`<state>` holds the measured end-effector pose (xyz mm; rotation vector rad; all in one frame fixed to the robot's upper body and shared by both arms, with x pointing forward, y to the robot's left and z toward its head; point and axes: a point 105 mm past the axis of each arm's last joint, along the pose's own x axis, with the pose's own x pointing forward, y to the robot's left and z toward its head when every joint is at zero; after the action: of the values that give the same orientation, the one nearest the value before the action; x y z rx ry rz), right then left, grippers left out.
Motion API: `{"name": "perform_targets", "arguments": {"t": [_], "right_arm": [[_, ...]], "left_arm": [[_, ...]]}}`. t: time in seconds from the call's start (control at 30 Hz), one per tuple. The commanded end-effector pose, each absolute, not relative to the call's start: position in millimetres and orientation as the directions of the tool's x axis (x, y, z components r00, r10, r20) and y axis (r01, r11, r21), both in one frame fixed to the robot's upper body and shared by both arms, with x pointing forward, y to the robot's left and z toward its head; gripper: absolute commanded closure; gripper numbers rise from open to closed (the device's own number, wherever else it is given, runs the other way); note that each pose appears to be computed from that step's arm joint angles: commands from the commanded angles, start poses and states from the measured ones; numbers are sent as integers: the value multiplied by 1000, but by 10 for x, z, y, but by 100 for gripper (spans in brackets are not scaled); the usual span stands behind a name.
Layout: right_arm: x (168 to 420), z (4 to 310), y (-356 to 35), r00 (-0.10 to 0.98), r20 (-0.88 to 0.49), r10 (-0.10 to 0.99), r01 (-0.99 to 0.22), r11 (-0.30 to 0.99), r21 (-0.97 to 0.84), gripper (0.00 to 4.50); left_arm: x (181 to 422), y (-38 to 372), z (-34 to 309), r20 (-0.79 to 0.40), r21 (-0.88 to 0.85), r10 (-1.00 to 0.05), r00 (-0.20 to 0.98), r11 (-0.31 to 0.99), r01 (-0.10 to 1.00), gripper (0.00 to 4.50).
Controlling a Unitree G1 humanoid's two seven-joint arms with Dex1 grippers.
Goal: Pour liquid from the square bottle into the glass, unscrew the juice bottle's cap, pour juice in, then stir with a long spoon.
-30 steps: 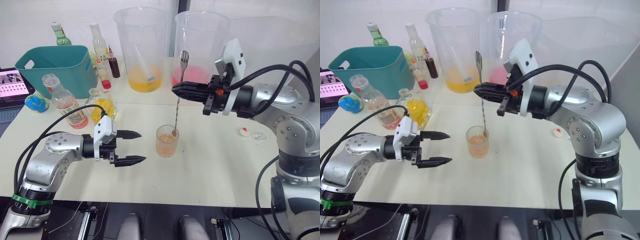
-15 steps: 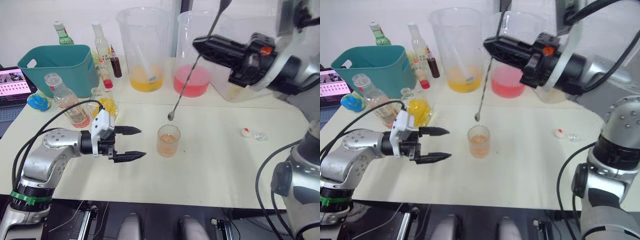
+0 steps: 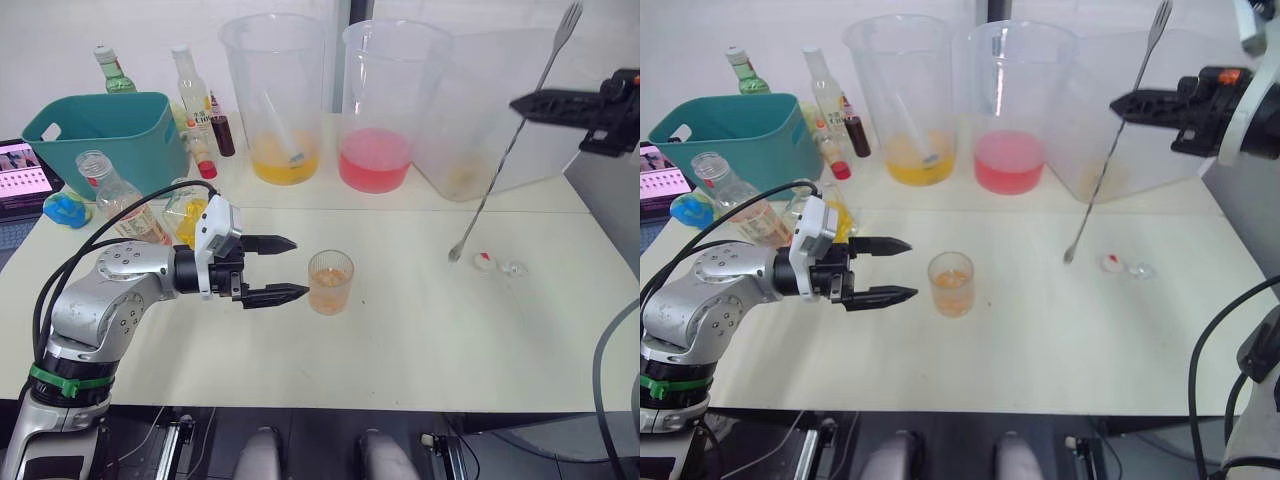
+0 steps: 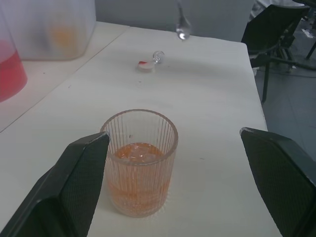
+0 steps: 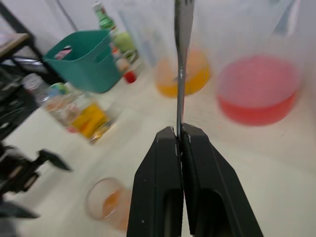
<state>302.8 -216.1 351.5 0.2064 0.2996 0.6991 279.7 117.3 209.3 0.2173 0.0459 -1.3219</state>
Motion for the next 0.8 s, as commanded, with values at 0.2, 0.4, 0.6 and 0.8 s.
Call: {"name": "perform_targets", "arguments": {"t": [0.2, 0.4, 0.6, 0.8], "right_arm": [[3070, 2969, -2387, 671, -461, 581, -466, 814, 348, 450], [3257, 2589, -2478, 644, -594, 482, -420, 872, 253, 450], [3504, 2248, -2376, 589, -651, 479, -419, 870, 260, 450], [3790, 1846, -2277, 569, -692, 444, -432, 878, 208, 450]], "left_arm": [[2647, 1233, 2021, -196, 144, -954, 228, 202, 969, 2], [2616, 1323, 1983, -171, 159, -941, 291, 265, 951, 2], [2594, 1410, 1942, -170, 167, -922, 348, 321, 932, 2], [2532, 1505, 1929, -173, 178, -901, 397, 368, 913, 2]]}}
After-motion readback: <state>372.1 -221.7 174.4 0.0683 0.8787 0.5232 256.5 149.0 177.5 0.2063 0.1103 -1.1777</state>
